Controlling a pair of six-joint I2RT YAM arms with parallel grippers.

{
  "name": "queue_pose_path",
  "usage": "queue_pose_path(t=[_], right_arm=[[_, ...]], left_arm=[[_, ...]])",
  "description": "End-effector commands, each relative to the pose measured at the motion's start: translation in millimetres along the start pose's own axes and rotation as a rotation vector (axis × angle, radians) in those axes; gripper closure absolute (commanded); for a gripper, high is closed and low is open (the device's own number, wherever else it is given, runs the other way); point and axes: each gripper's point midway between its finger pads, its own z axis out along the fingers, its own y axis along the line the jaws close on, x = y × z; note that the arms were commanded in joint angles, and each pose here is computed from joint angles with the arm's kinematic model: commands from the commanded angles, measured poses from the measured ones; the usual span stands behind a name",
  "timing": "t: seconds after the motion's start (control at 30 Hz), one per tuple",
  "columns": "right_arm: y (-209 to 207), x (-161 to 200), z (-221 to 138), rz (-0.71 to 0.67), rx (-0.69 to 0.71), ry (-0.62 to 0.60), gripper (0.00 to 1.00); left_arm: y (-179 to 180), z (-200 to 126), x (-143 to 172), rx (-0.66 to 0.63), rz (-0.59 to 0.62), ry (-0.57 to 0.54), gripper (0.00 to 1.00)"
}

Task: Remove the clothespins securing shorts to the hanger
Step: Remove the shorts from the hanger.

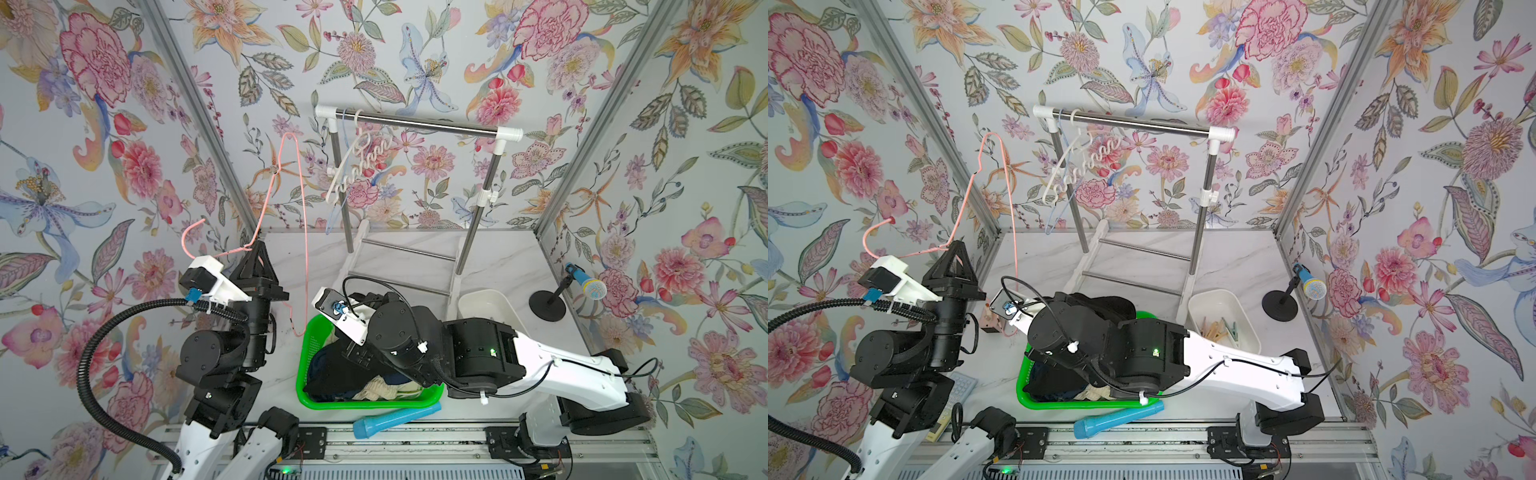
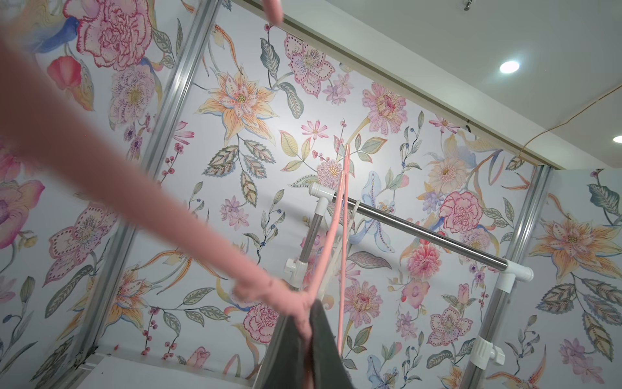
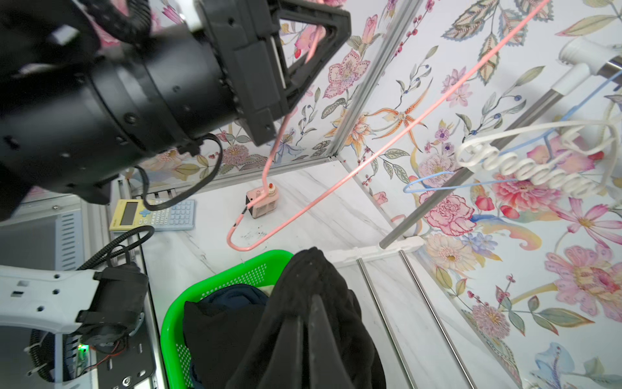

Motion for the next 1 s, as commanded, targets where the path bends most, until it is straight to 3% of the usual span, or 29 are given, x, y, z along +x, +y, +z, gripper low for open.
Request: queue_pose_path(t=[0.0,0.1,0.23,0.6,0.77,0.97], right_arm=[[2.0,-28.5,-24.6,0.070,-0.018,-0.088,1.00],[8.2,-26.2,-34.6,0.094,-0.040,-0.091,1.00],[-5.3,5.3,-30.5,0.132,0.034,-0.027,1.00],[-62.6,79.8,-58.1,0.410,0.081,0.016,1.00],[-92.3,136.4,-43.6,0.517,0.130,0.117,1.00],[-116.4,191.2,0.0,0.464,0.240,0.282,1.00]], left_arm=[[1.7,-1.6,-14.5,-0.017,0.031,-0.030,1.00],[1.2,-1.4,-11.6,-0.011,0.022,-0.026,1.00],[2.8,-3.5,-8.5,-0.011,0.009,-0.026,1.00],[4.4,1.8,4.1,-0.018,0.000,-0.009,1.00],[4.1,2.8,6.4,-0.017,-0.009,-0.005,1.00],[2.1,5.3,12.5,-0.006,-0.012,0.012,1.00]])
